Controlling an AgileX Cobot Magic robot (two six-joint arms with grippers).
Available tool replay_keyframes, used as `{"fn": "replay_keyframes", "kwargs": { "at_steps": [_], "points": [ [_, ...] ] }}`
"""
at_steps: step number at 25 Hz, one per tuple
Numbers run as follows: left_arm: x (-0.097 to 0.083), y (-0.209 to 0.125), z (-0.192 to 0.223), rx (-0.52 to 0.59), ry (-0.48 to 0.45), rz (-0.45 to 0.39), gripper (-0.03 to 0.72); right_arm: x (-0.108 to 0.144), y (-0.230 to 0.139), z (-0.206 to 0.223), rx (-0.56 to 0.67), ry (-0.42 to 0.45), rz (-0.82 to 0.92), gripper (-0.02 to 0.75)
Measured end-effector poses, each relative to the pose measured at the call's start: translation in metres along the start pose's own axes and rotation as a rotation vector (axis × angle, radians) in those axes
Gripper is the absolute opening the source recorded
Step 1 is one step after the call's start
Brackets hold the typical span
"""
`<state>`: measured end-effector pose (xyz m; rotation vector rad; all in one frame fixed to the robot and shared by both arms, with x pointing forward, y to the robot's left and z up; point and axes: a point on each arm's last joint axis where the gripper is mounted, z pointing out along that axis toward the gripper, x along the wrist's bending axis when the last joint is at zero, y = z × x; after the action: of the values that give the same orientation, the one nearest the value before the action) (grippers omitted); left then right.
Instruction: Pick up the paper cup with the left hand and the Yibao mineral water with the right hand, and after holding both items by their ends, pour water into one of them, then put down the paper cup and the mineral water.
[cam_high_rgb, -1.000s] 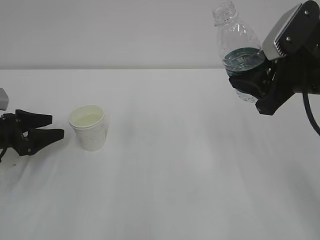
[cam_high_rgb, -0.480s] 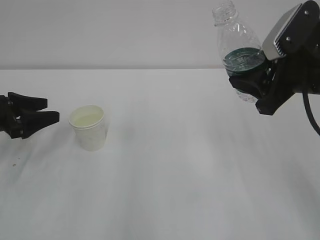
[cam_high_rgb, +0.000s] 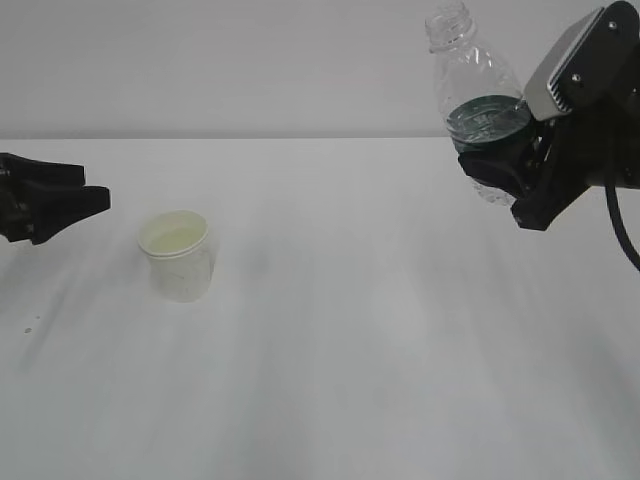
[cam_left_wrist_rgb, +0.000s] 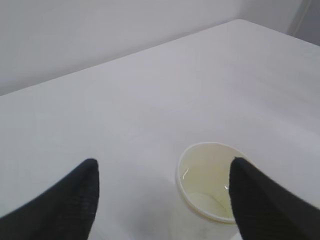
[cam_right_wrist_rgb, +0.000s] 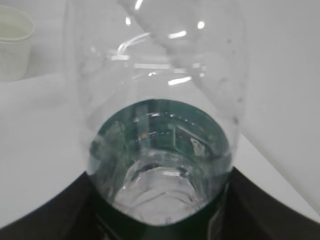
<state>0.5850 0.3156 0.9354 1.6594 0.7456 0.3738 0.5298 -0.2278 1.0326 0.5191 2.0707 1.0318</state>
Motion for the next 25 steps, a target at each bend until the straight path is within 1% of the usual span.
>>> {"fn": "replay_keyframes", "kwargs": {
  "at_steps": [11,19,22,25],
  "points": [
    [-0.016,0.017,0.007,-0.010,-0.048,-0.013,0.573,0.000,0.000,0.000,-0.001,-0.002,0.005,0.435],
    [-0.031,0.047,-0.003,-0.050,-0.052,0.051,0.573,-0.001,0.001,0.000,-0.009,-0.013,0.033,0.435],
    [-0.033,0.052,-0.005,-0.055,-0.055,0.041,0.573,-0.002,0.001,0.000,-0.015,-0.019,0.046,0.435],
    [-0.035,0.050,-0.005,-0.031,-0.072,0.027,0.573,-0.003,0.002,0.000,-0.022,-0.029,0.046,0.435]
  ]
}}
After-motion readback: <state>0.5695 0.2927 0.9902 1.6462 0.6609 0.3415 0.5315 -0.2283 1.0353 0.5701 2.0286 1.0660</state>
